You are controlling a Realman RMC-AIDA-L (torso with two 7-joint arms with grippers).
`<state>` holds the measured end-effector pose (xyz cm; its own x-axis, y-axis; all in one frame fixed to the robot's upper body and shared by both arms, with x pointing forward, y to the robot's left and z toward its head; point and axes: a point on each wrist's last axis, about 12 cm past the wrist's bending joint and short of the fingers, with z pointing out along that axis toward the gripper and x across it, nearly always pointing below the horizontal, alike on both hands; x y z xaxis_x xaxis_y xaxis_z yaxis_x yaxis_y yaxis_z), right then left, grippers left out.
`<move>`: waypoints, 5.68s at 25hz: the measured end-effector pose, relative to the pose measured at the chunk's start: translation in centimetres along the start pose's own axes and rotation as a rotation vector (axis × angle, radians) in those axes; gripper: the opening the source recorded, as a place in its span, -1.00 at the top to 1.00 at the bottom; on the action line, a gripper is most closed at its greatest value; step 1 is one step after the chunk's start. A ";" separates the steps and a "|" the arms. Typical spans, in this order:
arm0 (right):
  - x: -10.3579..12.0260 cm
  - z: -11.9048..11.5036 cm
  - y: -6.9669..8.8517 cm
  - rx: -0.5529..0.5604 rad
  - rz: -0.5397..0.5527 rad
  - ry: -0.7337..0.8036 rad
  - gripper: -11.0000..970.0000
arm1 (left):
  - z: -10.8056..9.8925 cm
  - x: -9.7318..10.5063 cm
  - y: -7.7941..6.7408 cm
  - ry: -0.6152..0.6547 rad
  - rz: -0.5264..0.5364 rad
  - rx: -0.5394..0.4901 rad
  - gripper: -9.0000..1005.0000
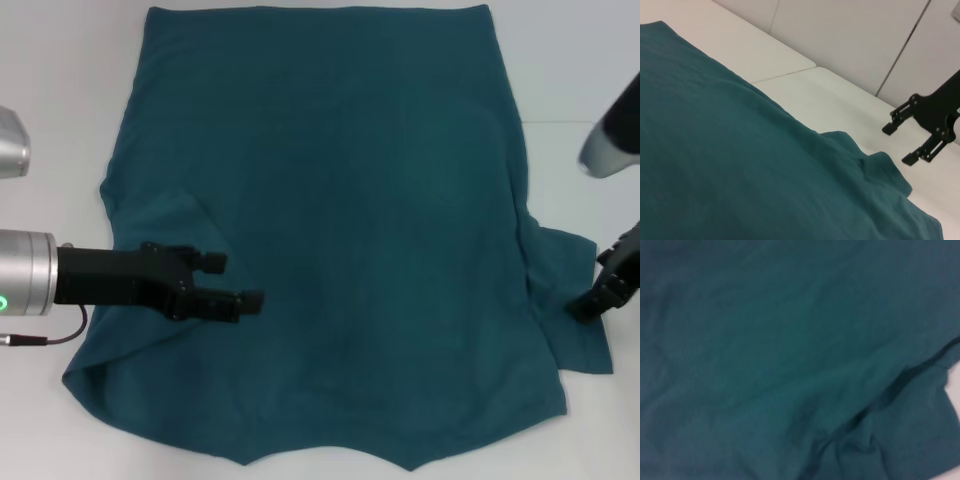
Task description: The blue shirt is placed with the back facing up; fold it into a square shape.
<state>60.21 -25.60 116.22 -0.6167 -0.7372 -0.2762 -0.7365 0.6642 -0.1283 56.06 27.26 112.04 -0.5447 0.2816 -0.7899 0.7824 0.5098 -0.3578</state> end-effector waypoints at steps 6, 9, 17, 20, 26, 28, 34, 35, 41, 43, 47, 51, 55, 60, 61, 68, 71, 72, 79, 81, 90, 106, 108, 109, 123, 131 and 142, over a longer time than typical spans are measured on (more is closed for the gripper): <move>-0.1 2.0 0.0 0.035 0.015 0.032 -0.79 | -0.1 0.0 0.3 -0.004 -0.007 -0.022 -0.89; -0.1 2.5 0.0 0.040 0.026 0.030 -0.73 | -0.1 0.1 0.4 0.000 -0.007 -0.030 -0.89; 0.3 3.9 -0.2 0.043 0.064 0.007 -0.52 | -0.1 0.1 0.6 0.000 -0.010 -0.049 -0.89; 0.4 4.4 -0.2 0.035 0.072 0.011 -0.45 | -0.1 0.1 0.7 -0.002 -0.017 -0.052 -0.89; 0.5 4.6 -0.2 0.034 0.075 0.010 0.08 | -0.3 0.0 0.8 -0.004 -0.019 -0.060 -0.88; 0.6 4.6 -0.2 0.032 0.076 0.012 0.15 | -0.3 0.0 0.8 -0.004 -0.019 -0.060 -0.88; 0.7 4.6 -0.2 0.031 0.086 0.008 0.39 | -0.2 0.2 0.8 -0.001 -0.022 -0.059 -0.88; 0.8 4.5 -0.2 0.029 0.092 0.007 0.43 | -0.2 0.2 0.7 0.000 -0.023 -0.059 -0.88; 1.1 1.7 -1.2 0.051 0.122 -0.027 0.89 | -0.4 0.4 0.8 -0.002 -0.030 -0.065 -0.88; 1.0 0.7 -1.5 0.066 0.125 -0.043 0.89 | -0.5 0.5 0.8 -0.002 -0.031 -0.066 -0.88; 0.8 -0.8 -1.9 0.091 0.126 -0.053 0.89 | -0.6 0.6 0.8 -0.002 -0.035 -0.071 -0.88; -0.1 -1.7 -1.7 0.091 0.109 -0.060 0.89 | -0.8 0.9 0.9 -0.001 -0.040 -0.076 -0.88; -1.5 -2.4 -1.2 0.080 0.085 -0.078 0.89 | -1.0 1.0 0.9 -0.001 -0.048 -0.078 -0.88; -3.6 -2.6 -0.2 0.048 0.057 -0.110 0.89 | -1.2 1.2 0.9 0.001 -0.056 -0.081 -0.88; -4.0 -2.6 0.1 0.044 0.049 -0.113 0.89 | -1.2 1.2 0.9 0.002 -0.057 -0.081 -0.88; -6.5 -1.5 1.7 0.003 0.013 -0.135 0.89 | -1.4 1.4 0.9 0.005 -0.068 -0.079 -0.88; -7.3 -0.4 2.1 -0.015 0.026 -0.141 0.88 | -1.4 1.5 0.9 0.008 -0.070 -0.078 -0.88; -7.4 -0.1 2.1 -0.014 0.034 -0.146 0.88 | -1.4 1.5 0.9 0.009 -0.070 -0.077 -0.88; -7.7 0.0 1.5 -0.025 0.092 -0.229 0.57 | -1.4 2.1 0.9 0.013 -0.077 -0.084 -0.88; -7.7 -0.1 1.3 -0.022 0.101 -0.240 0.42 | -1.4 2.2 0.9 0.013 -0.078 -0.084 -0.88; -6.1 -0.2 0.2 0.082 0.093 -0.118 -0.20 | -1.6 2.2 0.9 0.011 -0.075 -0.090 -0.88; -3.2 3.0 0.0 0.101 0.125 -0.016 -0.48 | -1.2 1.9 0.9 0.021 -0.071 -0.086 -0.89; -3.0 3.7 0.0 0.103 0.130 -0.012 -0.48 | -1.1 1.9 0.9 0.021 -0.072 -0.084 -0.89; -3.0 3.7 0.0 0.103 0.130 -0.012 -0.48 | -1.1 1.9 0.9 0.021 -0.072 -0.084 -0.89; -2.4 5.3 -0.7 0.136 0.147 -0.025 -0.43 | -1.1 1.8 0.8 0.021 -0.077 -0.081 -0.89; -2.7 5.3 -1.2 0.165 0.146 -0.055 -0.01 | -1.0 1.8 0.8 0.021 -0.079 -0.078 -0.89; -5.4 5.5 -1.3 0.217 0.101 -0.147 0.91 | -1.0 1.9 0.8 0.020 -0.081 -0.082 -0.89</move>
<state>65.97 -21.82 112.65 -0.6254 -0.6505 -0.4309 -0.5866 0.7561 -0.2901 55.38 29.03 110.80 -0.6116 0.2526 -0.7497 0.7088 0.5959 -0.3775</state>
